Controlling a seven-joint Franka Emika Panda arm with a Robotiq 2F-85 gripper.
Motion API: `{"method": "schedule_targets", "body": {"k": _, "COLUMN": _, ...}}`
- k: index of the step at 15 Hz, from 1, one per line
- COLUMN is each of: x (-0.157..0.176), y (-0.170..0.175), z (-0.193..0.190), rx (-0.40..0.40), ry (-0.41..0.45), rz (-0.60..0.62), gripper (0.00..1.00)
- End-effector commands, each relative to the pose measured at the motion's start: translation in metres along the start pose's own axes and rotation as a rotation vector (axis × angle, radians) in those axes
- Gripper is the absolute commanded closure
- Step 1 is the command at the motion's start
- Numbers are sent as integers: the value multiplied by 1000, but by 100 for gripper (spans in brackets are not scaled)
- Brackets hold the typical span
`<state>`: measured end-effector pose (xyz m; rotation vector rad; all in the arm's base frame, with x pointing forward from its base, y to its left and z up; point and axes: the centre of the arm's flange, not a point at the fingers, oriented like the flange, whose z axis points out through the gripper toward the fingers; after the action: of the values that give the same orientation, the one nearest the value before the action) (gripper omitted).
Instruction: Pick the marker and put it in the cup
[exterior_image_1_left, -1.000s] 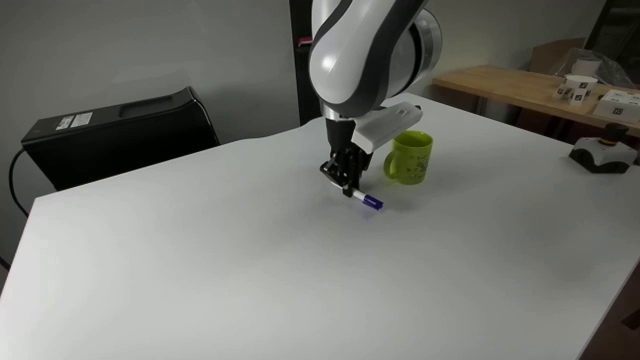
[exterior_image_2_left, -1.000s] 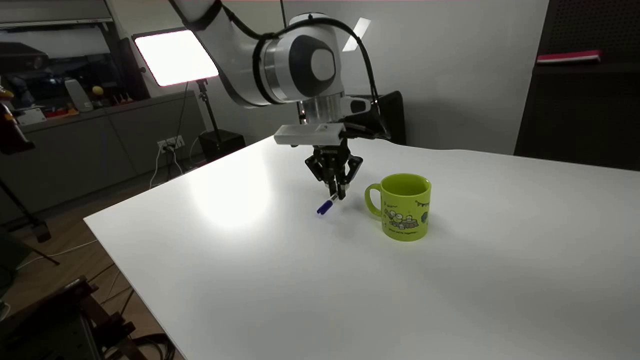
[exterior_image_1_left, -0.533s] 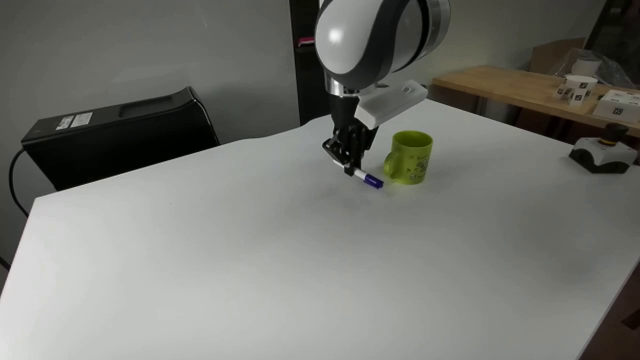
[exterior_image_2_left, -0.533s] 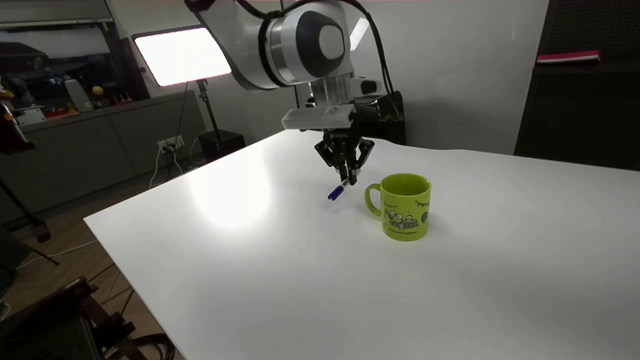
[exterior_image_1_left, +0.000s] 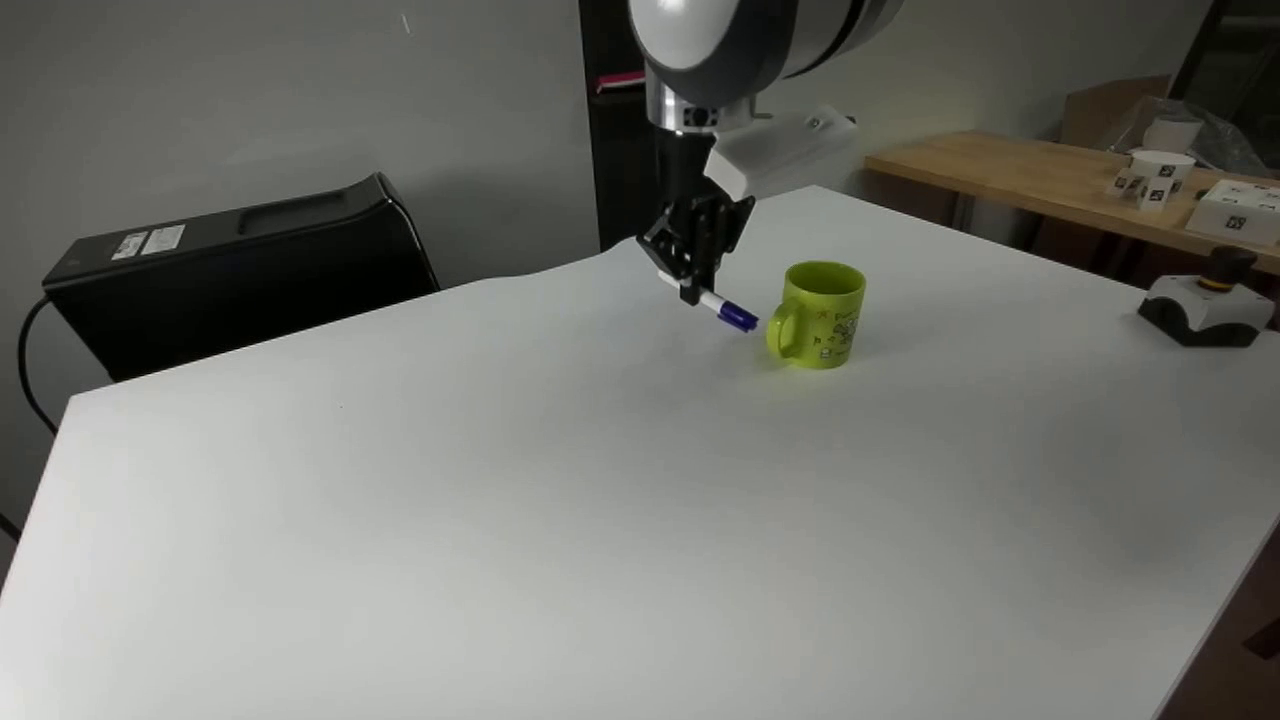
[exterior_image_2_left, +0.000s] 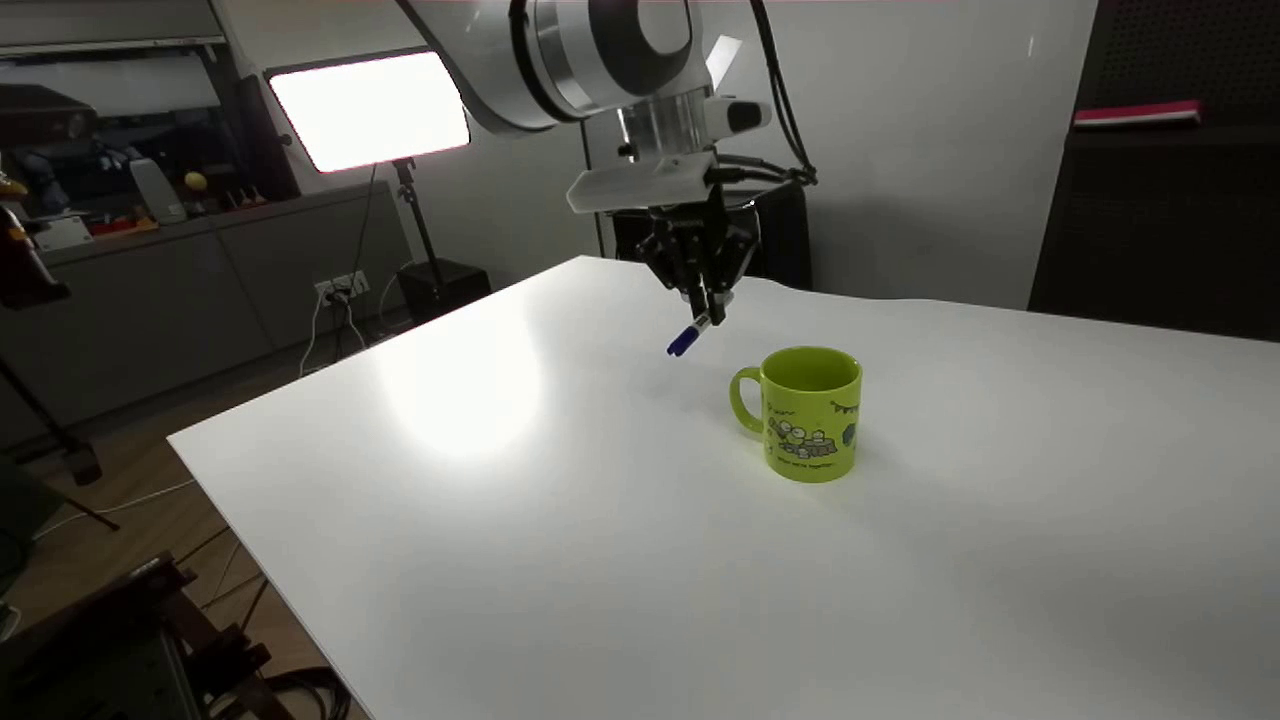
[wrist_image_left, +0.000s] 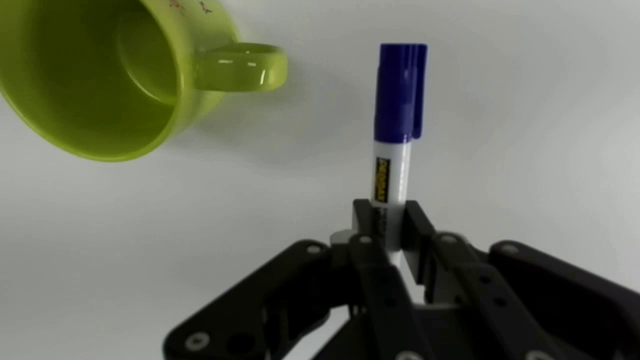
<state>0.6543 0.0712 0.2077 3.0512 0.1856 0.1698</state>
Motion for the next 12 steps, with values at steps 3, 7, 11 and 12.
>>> {"method": "schedule_targets", "body": {"k": 3, "x": -9, "y": 14, "z": -33, "rx": -55, "ry": 36, "rz": 41, "gripper": 96}}
{"method": "schedule_targets", "body": {"k": 7, "x": -18, "y": 24, "z": -50, "rx": -87, "ry": 65, "rz": 49, "gripper": 96}}
{"method": "schedule_targets", "body": {"k": 11, "x": -32, "y": 30, "z": -65, "rx": -137, "ry": 104, "rz": 62, "gripper": 96}}
{"method": "schedule_targets", "body": {"k": 12, "x": -37, "y": 30, "z": -68, "rx": -150, "ry": 117, "rz": 64, "gripper": 96}}
